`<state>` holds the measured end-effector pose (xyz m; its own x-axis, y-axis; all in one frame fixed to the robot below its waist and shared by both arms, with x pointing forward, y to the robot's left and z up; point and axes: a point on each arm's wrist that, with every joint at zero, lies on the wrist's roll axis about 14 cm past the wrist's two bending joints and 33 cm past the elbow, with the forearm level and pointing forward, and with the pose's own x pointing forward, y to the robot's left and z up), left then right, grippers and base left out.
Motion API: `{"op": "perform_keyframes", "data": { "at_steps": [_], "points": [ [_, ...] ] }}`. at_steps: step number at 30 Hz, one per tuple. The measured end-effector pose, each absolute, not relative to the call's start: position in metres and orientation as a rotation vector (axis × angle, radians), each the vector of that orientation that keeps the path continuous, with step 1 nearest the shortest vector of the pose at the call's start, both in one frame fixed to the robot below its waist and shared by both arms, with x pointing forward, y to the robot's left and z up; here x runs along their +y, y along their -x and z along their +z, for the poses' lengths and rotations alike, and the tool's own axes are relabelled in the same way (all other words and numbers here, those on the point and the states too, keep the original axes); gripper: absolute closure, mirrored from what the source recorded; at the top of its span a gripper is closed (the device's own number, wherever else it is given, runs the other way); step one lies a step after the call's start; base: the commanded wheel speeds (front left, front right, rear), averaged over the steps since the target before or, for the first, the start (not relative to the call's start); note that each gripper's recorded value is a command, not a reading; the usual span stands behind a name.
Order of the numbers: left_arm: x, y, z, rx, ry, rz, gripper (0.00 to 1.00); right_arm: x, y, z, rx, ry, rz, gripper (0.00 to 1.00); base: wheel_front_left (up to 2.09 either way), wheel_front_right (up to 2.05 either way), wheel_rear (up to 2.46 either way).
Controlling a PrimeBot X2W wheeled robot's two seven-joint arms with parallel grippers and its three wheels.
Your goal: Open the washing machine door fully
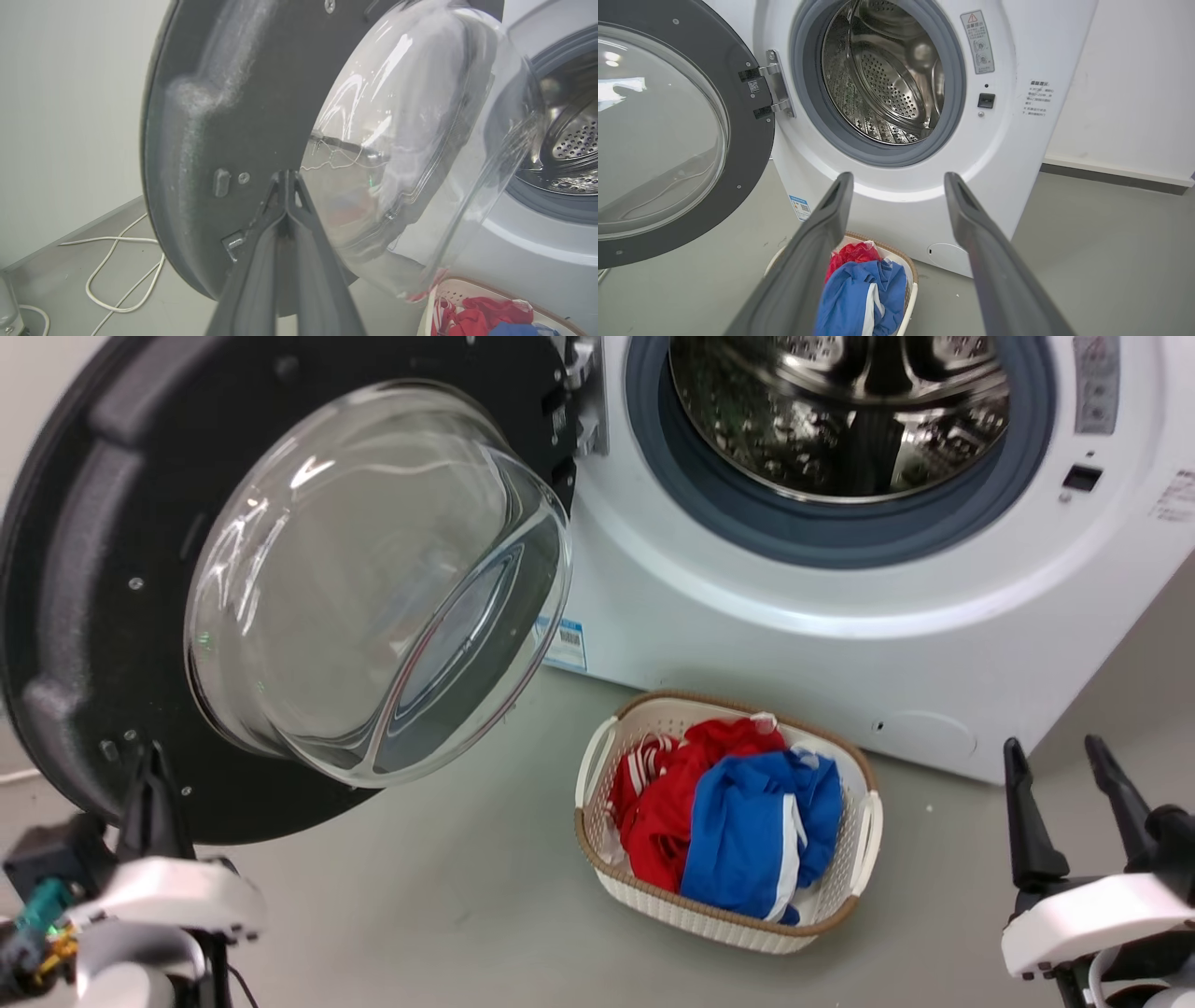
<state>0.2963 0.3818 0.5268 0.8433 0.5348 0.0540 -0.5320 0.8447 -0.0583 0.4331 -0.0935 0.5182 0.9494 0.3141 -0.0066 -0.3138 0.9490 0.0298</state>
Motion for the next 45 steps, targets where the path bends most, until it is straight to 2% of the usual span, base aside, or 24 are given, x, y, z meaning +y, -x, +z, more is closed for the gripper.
{"op": "perform_keyframes", "data": {
  "at_steps": [10,21,22,24,25,26,39,45],
  "points": [
    [0.322,-0.265,0.522,-0.057,0.075,0.462,1.00,-0.100,-0.406,0.540,-0.043,-0.030,0.303,0.00,0.00,0.00,0.00],
    [0.249,-0.307,0.529,-0.072,0.111,0.194,1.00,-0.131,-0.388,0.545,-0.052,-0.031,0.217,0.00,0.00,0.00,0.00],
    [0.243,-0.313,0.532,-0.078,0.107,0.171,0.92,-0.136,-0.386,0.545,-0.052,-0.031,0.205,0.00,0.00,0.00,0.00],
    [0.230,-0.323,0.534,-0.084,0.107,0.123,0.55,-0.143,-0.382,0.545,-0.052,-0.032,0.183,0.00,0.00,0.00,0.00],
    [0.224,-0.328,0.534,-0.082,0.105,0.101,0.23,-0.147,-0.380,0.545,-0.050,-0.031,0.172,0.00,0.00,0.00,0.00],
    [0.219,-0.332,0.535,-0.082,0.105,0.083,0.00,-0.151,-0.378,0.545,-0.050,-0.030,0.159,0.00,0.00,0.00,0.00],
    [0.179,-0.365,0.521,-0.030,0.062,-0.051,0.00,-0.196,-0.349,0.538,-0.041,-0.042,0.024,0.00,0.00,0.00,0.00],
    [0.175,-0.367,0.515,-0.008,0.056,-0.057,0.00,-0.202,-0.346,0.537,-0.038,-0.040,0.010,0.00,0.00,0.00,0.00]
  ]
}}
